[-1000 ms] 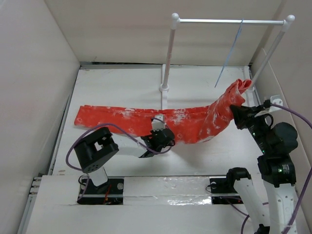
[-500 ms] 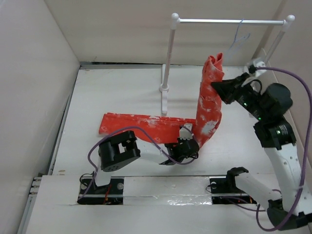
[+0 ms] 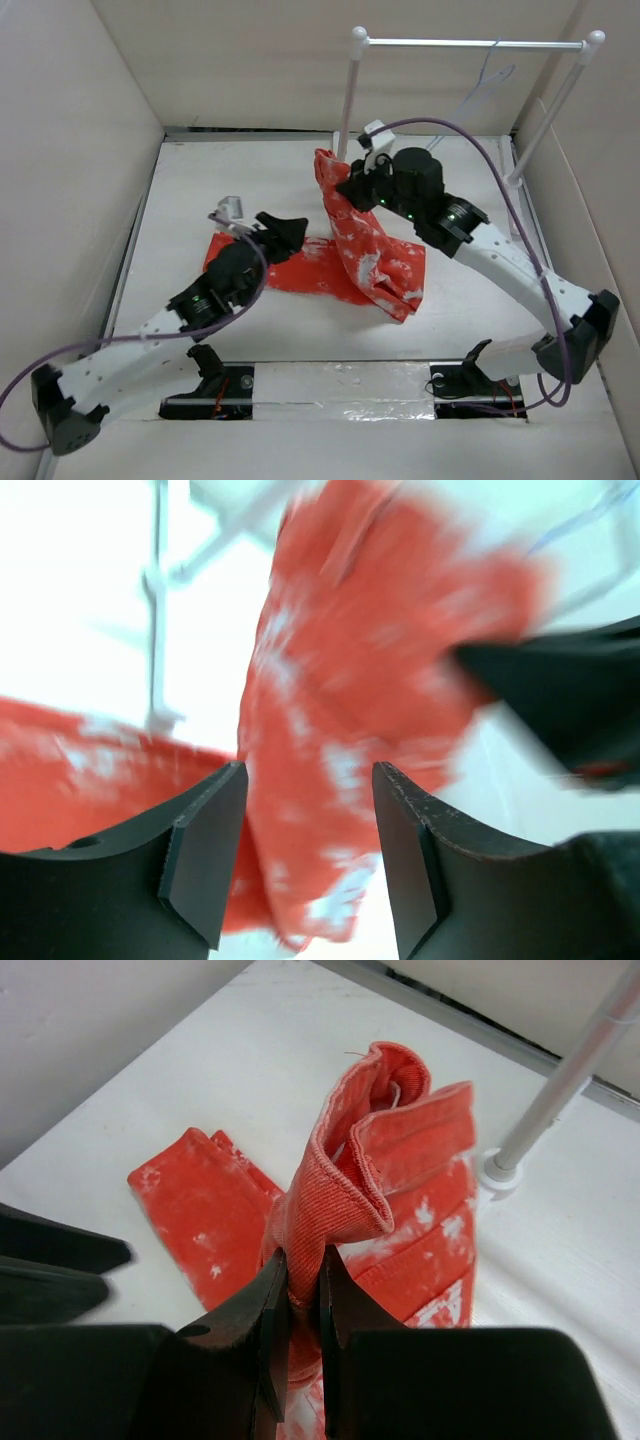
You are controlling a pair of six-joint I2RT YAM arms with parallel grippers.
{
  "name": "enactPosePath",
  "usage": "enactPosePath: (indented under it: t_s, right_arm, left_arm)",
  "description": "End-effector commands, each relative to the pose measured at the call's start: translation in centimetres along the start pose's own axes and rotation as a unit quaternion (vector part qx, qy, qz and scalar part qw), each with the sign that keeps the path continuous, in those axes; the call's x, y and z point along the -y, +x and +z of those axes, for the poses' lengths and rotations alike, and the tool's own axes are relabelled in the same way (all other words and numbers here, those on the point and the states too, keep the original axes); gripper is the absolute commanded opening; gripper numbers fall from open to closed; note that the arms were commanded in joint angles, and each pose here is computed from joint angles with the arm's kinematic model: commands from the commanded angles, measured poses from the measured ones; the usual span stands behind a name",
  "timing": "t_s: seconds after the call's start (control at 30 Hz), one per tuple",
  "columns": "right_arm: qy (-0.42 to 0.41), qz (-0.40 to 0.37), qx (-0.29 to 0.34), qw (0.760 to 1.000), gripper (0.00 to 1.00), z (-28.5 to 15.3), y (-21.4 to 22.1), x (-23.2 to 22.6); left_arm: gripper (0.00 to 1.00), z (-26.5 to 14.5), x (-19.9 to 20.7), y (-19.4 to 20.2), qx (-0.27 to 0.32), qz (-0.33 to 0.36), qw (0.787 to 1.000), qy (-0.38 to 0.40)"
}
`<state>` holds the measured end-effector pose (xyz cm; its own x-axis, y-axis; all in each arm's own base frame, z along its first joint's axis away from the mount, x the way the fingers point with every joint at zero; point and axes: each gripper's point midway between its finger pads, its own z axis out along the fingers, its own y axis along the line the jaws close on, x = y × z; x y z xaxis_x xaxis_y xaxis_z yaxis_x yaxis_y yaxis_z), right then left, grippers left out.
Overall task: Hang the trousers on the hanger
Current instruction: Fold the trousers at the center of the board.
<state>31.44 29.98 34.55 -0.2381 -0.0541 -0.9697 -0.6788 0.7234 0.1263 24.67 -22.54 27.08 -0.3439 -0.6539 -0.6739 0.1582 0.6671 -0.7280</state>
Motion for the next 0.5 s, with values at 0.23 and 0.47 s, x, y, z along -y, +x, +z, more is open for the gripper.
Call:
enactPosePath:
  t_s: [0.23,0.47]
  right_arm:
    - [-0.026,0.008,0.115,0.993,0.00,6.7,-8.1,-6.5]
    - [-0.089,0.007,0.060,0.994,0.02,14.4,-0.1,-15.2]
  left_arm:
    - [0.47,-6.7,-2.7,-11.1,0.102,0.023,0.994,-0.033]
    - [0.42,-11.1,-1.5,-16.2,0.174,-0.008,0.985,-0.020]
